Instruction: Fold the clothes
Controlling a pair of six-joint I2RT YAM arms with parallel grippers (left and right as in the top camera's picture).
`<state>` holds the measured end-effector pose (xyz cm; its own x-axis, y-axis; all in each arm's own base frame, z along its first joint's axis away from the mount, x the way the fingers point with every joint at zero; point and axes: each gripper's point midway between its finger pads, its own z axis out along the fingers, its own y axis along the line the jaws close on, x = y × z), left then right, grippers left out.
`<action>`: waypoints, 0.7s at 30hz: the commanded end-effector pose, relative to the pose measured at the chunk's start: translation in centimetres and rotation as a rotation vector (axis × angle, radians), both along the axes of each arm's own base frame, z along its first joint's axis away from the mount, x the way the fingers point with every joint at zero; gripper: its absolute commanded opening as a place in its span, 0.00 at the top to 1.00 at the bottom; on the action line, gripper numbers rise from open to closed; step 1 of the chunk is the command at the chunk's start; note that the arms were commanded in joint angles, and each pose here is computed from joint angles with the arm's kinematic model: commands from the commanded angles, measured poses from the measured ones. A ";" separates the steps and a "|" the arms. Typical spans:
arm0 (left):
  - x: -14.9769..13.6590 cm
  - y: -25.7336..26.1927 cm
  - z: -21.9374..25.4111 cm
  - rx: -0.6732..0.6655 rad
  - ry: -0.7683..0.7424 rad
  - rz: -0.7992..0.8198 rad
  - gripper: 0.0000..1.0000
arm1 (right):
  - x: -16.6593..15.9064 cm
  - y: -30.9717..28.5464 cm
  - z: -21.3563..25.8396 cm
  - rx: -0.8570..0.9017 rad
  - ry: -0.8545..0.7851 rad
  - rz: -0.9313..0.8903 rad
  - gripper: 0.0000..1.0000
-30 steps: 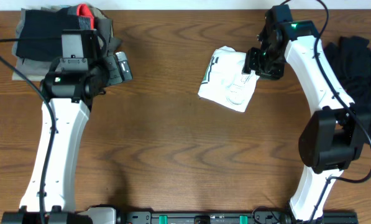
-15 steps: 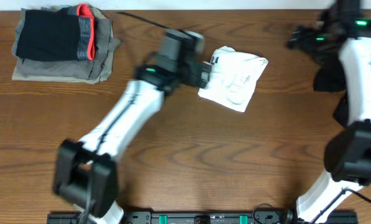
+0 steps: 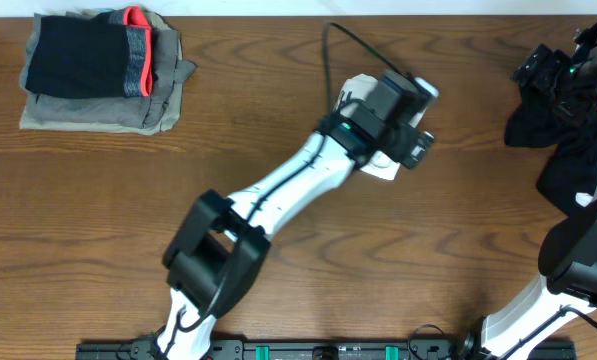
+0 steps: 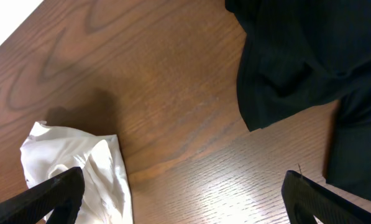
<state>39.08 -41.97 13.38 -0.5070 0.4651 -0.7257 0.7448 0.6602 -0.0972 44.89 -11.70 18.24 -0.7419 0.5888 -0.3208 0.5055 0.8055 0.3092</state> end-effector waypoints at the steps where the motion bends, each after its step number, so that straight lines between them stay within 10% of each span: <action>1: 0.0 -1.5 -1.1 0.065 -0.082 -0.015 0.02 | 0.1 0.0 1.1 -0.011 -0.025 0.010 0.01; 21: 2.5 1.3 -9.5 0.315 -0.129 0.072 0.02 | 1.5 3.5 1.3 -0.031 -0.053 0.105 0.01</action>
<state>40.93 -40.94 5.08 -0.4617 0.6218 -0.6326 0.6921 0.6986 0.1815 46.15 -8.60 18.50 -0.7757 0.5290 -0.3442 0.4360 0.8435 0.3138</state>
